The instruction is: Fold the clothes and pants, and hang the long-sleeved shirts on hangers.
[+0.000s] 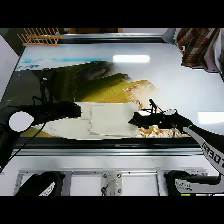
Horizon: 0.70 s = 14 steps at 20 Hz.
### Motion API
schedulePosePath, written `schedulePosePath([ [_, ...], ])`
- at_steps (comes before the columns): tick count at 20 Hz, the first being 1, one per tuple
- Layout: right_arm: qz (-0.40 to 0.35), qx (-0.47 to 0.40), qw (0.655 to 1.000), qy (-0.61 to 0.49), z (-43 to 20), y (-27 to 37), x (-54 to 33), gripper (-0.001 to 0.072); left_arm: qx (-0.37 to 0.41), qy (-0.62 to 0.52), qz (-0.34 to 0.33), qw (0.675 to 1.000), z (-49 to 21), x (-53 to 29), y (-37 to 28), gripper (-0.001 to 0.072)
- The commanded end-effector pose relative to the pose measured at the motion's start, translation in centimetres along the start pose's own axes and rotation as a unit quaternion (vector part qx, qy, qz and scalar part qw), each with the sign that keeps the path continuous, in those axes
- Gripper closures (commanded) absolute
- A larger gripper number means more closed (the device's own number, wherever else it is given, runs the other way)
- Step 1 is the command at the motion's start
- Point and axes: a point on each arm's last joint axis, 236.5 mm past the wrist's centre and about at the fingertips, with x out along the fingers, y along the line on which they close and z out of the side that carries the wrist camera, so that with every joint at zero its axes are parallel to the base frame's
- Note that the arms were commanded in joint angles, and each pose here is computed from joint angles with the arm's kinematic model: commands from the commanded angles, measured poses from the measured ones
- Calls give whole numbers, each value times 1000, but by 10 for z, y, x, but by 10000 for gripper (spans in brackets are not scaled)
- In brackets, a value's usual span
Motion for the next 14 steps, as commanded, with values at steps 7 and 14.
schedulePosePath([
  [7, -152, -59, 987, -5, 24, -45, -111, 698, -70, 80, -34, 994, -19, 87, -1, 695],
  [14, -298, -128, 945, -32, 55, -5, -241, 698, -62, 140, -96, 983, -47, 173, -40, 695],
])
